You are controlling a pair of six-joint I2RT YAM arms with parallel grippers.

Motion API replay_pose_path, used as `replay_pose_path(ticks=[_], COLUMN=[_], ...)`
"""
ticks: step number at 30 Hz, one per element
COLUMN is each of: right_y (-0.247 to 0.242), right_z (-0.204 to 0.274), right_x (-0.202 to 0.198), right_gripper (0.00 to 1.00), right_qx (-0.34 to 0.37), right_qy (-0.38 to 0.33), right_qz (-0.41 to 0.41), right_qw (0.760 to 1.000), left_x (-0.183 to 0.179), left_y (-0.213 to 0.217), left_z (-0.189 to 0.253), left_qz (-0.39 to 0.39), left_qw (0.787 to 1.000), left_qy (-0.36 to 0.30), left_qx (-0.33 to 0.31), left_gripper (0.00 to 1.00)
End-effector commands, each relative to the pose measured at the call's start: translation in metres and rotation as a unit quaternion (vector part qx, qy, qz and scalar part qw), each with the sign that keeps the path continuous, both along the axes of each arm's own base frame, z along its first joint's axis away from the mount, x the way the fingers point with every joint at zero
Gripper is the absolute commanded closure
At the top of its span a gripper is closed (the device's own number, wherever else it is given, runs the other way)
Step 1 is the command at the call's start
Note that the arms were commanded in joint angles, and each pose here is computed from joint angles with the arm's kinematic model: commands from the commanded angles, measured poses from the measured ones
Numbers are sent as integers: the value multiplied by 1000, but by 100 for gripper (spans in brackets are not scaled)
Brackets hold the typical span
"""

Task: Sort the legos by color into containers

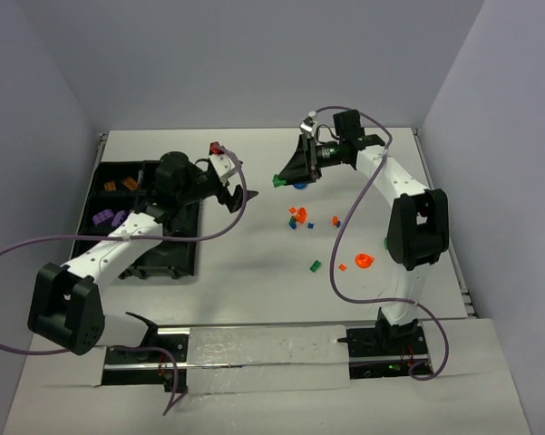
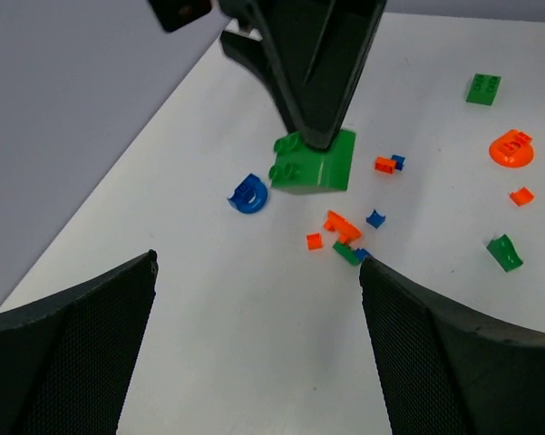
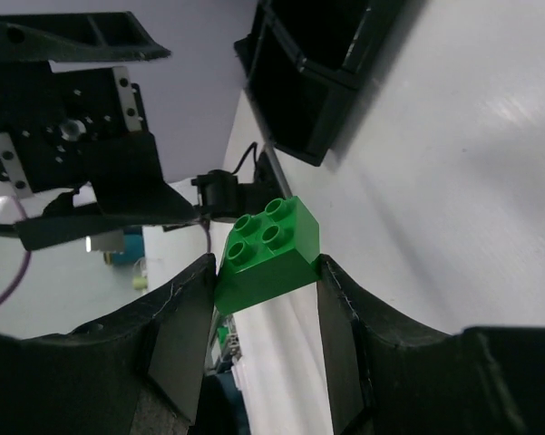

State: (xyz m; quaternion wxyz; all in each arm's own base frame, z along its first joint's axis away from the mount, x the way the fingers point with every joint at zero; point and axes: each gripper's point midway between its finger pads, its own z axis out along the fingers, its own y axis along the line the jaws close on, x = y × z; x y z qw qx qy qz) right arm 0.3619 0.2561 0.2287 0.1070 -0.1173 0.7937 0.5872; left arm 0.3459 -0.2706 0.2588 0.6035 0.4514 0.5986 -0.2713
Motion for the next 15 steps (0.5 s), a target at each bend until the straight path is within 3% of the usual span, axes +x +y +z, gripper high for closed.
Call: replay_pose_path(ticks=[1,15], right_y=[14,22], right_z=[42,54], right_x=[-24,-40], right_gripper=[70,70], right_qx=[47,68], right_qy=[-33,-35], right_qz=[43,68], right_qw=[997,995], left_x=[-4,-7], left_y=[-21,-49], left_z=[37,37], left_qz=[-8,-51], left_qw=[996,994], left_qy=[-88,-94], left_qx=[-32,-33], left_gripper=[2,6])
